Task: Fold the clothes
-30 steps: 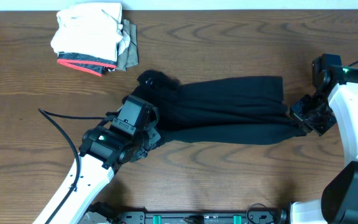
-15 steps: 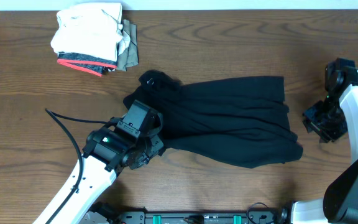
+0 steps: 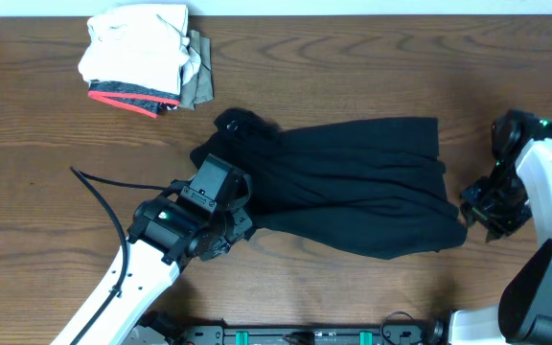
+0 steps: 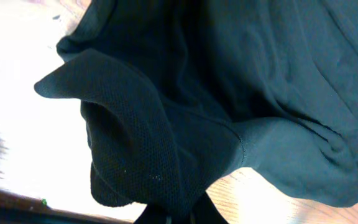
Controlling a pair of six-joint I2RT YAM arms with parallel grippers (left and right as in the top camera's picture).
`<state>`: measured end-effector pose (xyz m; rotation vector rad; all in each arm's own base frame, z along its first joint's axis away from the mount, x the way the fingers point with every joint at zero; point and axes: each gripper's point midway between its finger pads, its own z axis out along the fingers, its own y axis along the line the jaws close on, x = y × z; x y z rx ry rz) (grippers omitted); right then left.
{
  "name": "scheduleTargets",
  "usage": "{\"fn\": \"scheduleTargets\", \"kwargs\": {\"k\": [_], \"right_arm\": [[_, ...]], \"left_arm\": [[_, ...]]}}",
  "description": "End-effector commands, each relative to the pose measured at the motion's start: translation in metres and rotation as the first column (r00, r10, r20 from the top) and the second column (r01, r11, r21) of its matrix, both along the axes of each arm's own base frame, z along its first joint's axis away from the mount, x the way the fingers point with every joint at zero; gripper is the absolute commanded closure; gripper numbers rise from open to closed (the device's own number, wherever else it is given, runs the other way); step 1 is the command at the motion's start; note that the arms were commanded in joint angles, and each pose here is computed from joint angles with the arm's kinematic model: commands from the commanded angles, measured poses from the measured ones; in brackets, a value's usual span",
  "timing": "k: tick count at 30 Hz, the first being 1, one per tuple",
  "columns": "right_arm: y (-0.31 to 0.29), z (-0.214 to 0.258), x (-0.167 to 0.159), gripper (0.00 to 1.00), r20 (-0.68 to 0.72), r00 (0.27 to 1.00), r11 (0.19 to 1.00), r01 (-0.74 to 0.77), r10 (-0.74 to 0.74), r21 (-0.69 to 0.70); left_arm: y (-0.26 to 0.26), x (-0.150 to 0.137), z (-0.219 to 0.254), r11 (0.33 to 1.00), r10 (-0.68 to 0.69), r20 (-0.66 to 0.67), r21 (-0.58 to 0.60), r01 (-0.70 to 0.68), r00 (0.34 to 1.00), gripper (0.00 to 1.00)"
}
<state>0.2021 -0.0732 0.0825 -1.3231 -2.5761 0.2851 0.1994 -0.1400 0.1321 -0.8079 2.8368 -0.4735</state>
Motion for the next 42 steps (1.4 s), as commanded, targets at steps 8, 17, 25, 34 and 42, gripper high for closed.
{"fn": "scheduleTargets", "kwargs": {"k": [8, 17, 25, 34, 42], "right_arm": [[0.028, -0.015, 0.028, 0.87, 0.144, 0.987, 0.979, -0.095, 0.07, 0.18], [0.035, -0.017, 0.044, 0.69, 0.229, 0.962, 0.955, -0.198, 0.146, 0.22], [0.038, -0.001, 0.069, 0.57, 0.334, 0.918, 0.926, -0.3, 0.215, 0.229], [0.066, 0.037, 0.117, 0.04, 0.524, 0.78, 0.841, -0.502, 0.342, 0.199], [0.097, 0.042, 0.148, 0.6, 0.599, 0.67, 0.793, -0.602, 0.439, 0.093]], "left_arm": [[-0.014, -0.014, 0.007, 0.978, -0.206, -0.006, -0.033, 0.205, 0.979, 0.94], [-0.011, -0.073, 0.0, 0.954, -0.299, -0.216, -0.035, 0.299, 0.929, 0.55], [-0.013, -0.073, -0.002, 0.928, -0.366, -0.182, 0.002, 0.373, 0.913, 0.02], [-0.013, 0.009, -0.002, 0.956, -0.292, 0.046, 0.026, 0.291, 0.955, 0.18], [0.002, 0.071, -0.043, 0.957, -0.289, -0.004, 0.001, 0.289, 0.957, 0.74]]}}
